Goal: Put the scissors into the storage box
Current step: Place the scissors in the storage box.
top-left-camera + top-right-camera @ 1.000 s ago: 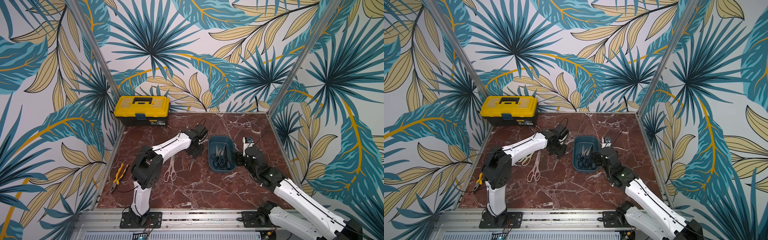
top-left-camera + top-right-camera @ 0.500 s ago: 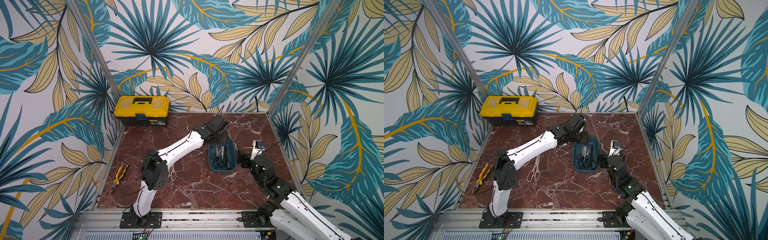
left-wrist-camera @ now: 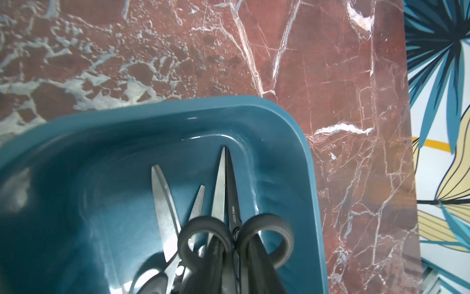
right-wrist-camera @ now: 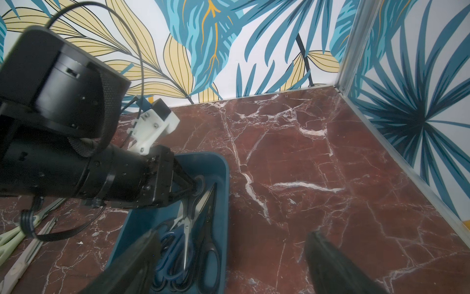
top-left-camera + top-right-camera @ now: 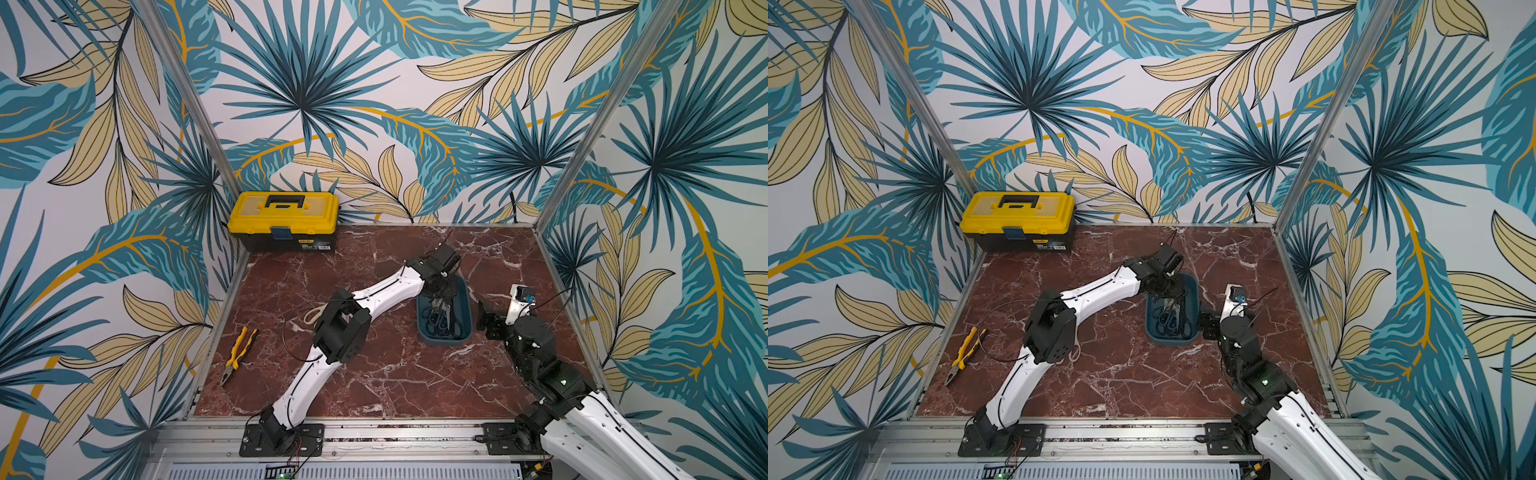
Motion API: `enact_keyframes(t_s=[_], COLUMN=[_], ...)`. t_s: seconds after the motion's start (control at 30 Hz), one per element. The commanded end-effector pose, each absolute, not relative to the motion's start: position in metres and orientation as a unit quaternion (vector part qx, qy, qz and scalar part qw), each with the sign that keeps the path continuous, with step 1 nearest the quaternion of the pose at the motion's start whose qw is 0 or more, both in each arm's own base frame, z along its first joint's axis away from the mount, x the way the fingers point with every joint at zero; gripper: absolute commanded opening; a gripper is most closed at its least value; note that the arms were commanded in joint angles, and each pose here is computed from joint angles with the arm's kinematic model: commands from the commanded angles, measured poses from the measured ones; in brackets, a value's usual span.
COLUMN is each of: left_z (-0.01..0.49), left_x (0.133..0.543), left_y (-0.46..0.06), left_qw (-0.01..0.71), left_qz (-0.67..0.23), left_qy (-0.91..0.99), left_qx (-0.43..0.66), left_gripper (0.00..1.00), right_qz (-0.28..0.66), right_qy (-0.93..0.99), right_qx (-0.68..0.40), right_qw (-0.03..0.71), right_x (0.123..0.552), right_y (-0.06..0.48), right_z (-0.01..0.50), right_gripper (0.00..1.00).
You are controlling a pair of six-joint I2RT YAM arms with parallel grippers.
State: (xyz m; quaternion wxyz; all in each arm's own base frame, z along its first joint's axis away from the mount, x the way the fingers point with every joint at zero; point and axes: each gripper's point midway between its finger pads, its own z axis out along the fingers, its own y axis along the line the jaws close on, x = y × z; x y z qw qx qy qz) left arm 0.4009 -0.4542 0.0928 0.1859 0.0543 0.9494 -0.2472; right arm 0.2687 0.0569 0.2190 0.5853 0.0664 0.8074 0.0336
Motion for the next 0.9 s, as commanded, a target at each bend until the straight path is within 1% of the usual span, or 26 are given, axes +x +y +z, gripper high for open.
enact_keyframes(t_s=[0.0,0.03,0.1,0.17,0.27,0.37,0.4,0.47,0.53,0.6,0.7,0.77,0.87], left_z=[0.127,0.130,0.141,0.165,0.214,0.258,0.272,0.285,0.287,0.280,0.254,0.232,0.204], left_x=[0.411,0.410,0.411,0.413,0.410,0.404,0.401,0.392,0.380,0.369,0.349,0.331,0.299], left_y=[-0.469,-0.470,-0.467,-0.469,-0.460,-0.427,-0.411,-0.376,-0.336,-0.304,-0.250,-0.220,-0.181], left_qw=[0.206,0.208,0.220,0.245,0.307,0.379,0.406,0.445,0.471,0.482,0.448,0.418,0.381], left_qz=[-0.295,-0.296,-0.298,-0.316,-0.331,-0.321,-0.307,-0.265,-0.207,-0.164,-0.116,-0.100,-0.082], left_qy=[0.932,0.931,0.927,0.914,0.888,0.864,0.857,0.852,0.854,0.857,0.884,0.902,0.921], left_qx=[0.054,0.056,0.058,0.067,0.087,0.083,0.079,0.076,0.077,0.087,0.069,0.050,0.009], left_gripper=[0.48,0.52,0.55,0.55,0.55,0.55,0.55,0.55,0.55,0.52,0.51,0.51,0.52], right_qz=[0.023,0.023,0.024,0.026,0.033,0.047,0.056,0.094,0.153,0.220,0.287,0.300,0.283], right_qy=[0.821,0.820,0.818,0.819,0.819,0.820,0.819,0.810,0.801,0.786,0.773,0.773,0.774], right_qx=[0.057,0.057,0.052,0.048,0.042,0.024,0.011,-0.033,-0.109,-0.158,-0.187,-0.208,-0.252], right_qw=[0.568,0.569,0.572,0.572,0.572,0.571,0.572,0.578,0.568,0.555,0.535,0.519,0.508], right_x=[0.266,0.267,0.268,0.268,0.269,0.268,0.268,0.267,0.260,0.251,0.244,0.243,0.239], right_y=[0.056,0.057,0.058,0.060,0.063,0.071,0.076,0.095,0.127,0.155,0.183,0.198,0.216], right_z=[0.210,0.210,0.212,0.216,0.218,0.220,0.222,0.226,0.226,0.229,0.223,0.217,0.208], right_gripper=[0.94,0.94,0.94,0.94,0.94,0.94,0.94,0.94,0.94,0.94,0.94,0.94,0.94])
